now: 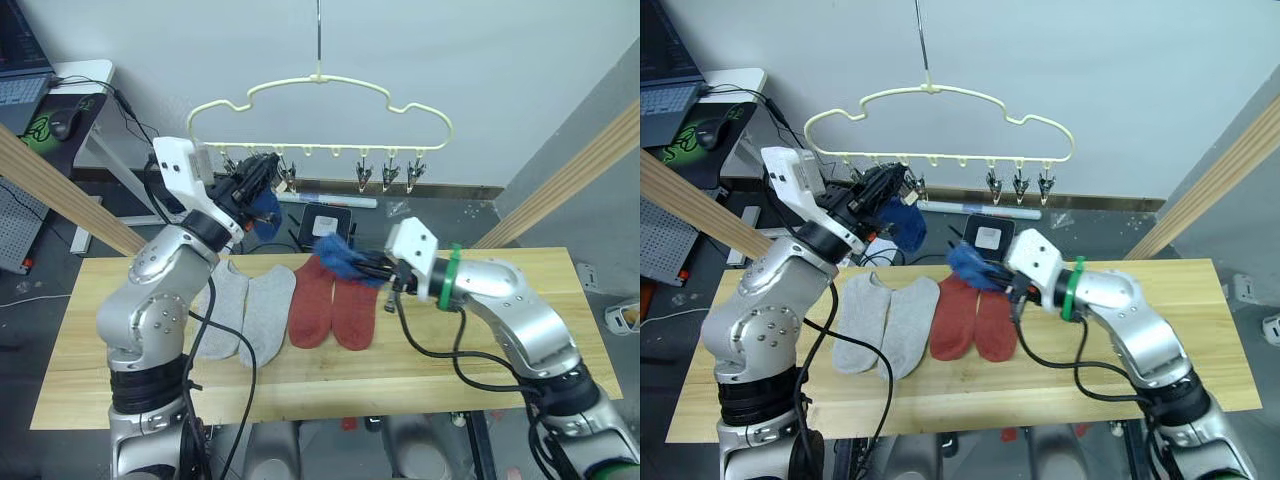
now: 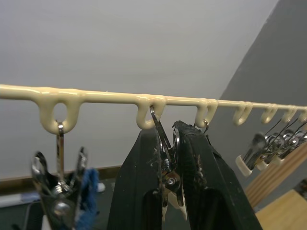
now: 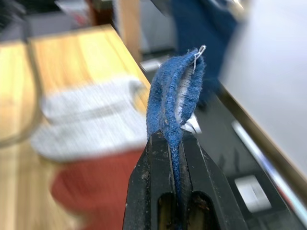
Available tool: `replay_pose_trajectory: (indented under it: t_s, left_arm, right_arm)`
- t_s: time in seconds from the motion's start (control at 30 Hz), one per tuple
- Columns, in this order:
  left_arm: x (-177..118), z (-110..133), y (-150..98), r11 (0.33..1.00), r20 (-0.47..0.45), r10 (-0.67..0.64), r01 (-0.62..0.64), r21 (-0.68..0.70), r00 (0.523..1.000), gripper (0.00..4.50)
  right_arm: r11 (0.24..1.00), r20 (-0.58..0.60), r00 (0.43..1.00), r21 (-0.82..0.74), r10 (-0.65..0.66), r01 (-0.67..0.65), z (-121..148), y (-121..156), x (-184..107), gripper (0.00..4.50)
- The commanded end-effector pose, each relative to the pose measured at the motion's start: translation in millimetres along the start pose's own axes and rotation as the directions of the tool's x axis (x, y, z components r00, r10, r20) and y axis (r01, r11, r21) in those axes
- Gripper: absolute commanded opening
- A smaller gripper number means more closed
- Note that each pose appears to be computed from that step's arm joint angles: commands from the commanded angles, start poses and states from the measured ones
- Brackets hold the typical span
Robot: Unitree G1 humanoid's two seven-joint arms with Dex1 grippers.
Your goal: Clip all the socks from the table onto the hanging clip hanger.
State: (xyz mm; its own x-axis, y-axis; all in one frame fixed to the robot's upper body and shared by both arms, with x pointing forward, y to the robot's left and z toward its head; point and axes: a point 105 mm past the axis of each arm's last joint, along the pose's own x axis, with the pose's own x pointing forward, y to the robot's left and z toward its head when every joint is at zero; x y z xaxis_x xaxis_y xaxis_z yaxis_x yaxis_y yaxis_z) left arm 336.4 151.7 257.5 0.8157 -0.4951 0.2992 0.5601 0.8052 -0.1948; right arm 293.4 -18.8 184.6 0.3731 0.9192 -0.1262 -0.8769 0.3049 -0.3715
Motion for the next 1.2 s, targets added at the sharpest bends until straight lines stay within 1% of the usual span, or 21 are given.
replay_pose_trajectory:
  t_s: [0.03, 0.17, 0.4, 0.6, 0.87, 1.2]
  left_arm:
    - [-2.5, 18.4, -6.8, 0.997, 0.037, -0.061, 0.063, -0.055, 0.997, 0.24]
    - [-4.9, 19.8, -7.4, 0.989, 0.005, -0.098, 0.098, -0.112, 0.995, 0.22]
    - [-11.5, 21.7, -7.9, 0.979, -0.045, -0.141, 0.133, -0.157, 0.989, 0.22]
    - [-15.2, 21.9, -9.0, 0.975, -0.060, -0.154, 0.142, -0.170, 0.986, 0.22]
    - [-19.1, 18.1, -9.9, 0.973, -0.080, -0.168, 0.153, -0.173, 0.982, 0.22]
    - [-24.2, 13.9, -10.1, 0.978, -0.102, -0.171, 0.157, -0.135, 0.980, 0.22]
  right_arm:
    - [0.997, 0.041, 0.997, -0.036, 0.069, -0.067, 7.6, 7.6, 13.1, 0.00]
    - [0.993, 0.062, 0.993, -0.071, 0.100, -0.096, 10.6, 5.5, 28.5, 0.00]
    - [0.986, 0.110, 0.990, -0.153, 0.087, -0.070, 22.1, -8.5, 43.7, 0.00]
    - [0.978, 0.144, 0.986, -0.202, 0.086, -0.056, 31.3, -14.1, 46.0, 0.00]
    - [0.970, 0.138, 0.989, -0.244, 0.050, -0.015, 30.2, -25.8, 45.2, 0.00]
    - [0.962, 0.154, 0.987, -0.272, 0.035, 0.008, 33.0, -30.6, 48.5, 0.00]
